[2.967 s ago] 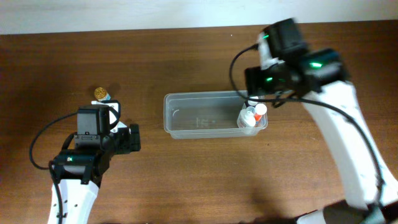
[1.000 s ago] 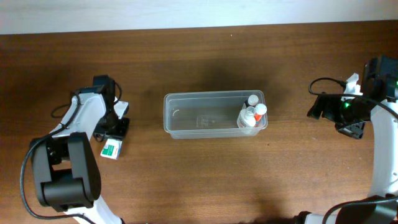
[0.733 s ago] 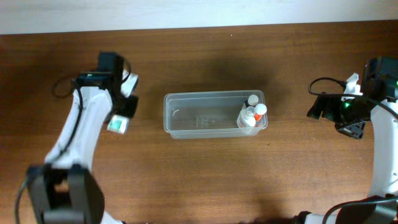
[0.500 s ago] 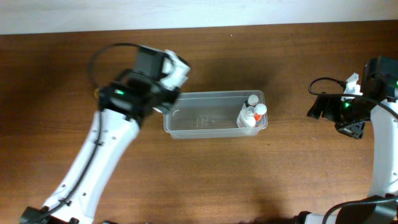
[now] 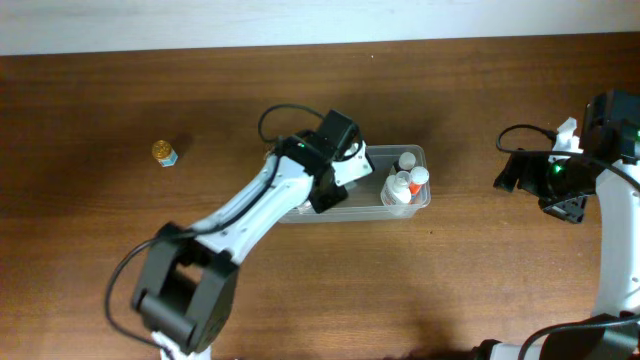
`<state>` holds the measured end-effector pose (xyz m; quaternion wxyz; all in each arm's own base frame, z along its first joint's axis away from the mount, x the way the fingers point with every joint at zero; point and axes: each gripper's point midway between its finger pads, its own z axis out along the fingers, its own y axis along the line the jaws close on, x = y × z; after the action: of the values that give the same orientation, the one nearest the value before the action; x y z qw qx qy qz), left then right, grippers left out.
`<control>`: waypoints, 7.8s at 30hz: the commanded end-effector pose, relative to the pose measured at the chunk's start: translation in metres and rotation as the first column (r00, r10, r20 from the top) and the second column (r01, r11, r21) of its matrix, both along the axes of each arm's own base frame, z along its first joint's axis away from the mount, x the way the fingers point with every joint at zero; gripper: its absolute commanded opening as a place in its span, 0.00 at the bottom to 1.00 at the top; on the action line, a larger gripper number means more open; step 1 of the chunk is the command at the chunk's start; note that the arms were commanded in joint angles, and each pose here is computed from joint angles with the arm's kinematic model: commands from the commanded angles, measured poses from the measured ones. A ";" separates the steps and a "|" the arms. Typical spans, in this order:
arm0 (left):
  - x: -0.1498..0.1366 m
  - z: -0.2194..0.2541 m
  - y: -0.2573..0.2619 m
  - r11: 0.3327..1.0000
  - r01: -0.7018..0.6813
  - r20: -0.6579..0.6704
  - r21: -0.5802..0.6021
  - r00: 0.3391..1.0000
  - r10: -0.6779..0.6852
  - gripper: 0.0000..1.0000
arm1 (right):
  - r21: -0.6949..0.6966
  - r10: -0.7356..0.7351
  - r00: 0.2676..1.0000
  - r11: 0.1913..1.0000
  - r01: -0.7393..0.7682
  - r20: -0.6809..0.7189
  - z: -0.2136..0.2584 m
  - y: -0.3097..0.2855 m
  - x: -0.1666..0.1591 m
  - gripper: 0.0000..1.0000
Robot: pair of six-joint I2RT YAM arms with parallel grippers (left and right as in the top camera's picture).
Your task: Pack container
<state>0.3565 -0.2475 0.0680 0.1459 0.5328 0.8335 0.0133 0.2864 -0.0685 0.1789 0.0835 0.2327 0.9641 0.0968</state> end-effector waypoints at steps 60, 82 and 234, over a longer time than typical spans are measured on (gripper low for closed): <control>0.132 -0.062 0.327 0.205 -0.953 -0.129 -0.223 0.237 0.963 0.74 | 0.011 0.040 0.999 0.999 -0.040 -0.008 -0.002 0.003 -0.004 0.91; 0.111 0.084 0.260 0.345 -0.858 -0.060 -0.380 0.395 0.917 0.31 | 0.011 0.044 0.999 0.999 -0.044 -0.010 -0.002 0.003 -0.004 0.91; -0.164 0.133 0.225 0.454 -0.645 0.051 -0.614 0.542 0.839 0.99 | -0.500 0.474 0.236 0.864 0.061 0.848 -0.021 0.076 -0.040 0.98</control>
<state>0.1932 -0.0214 0.1995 0.4059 0.0261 0.9118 -0.0572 0.2463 0.0040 0.1597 0.6826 -0.0318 0.7301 -0.0004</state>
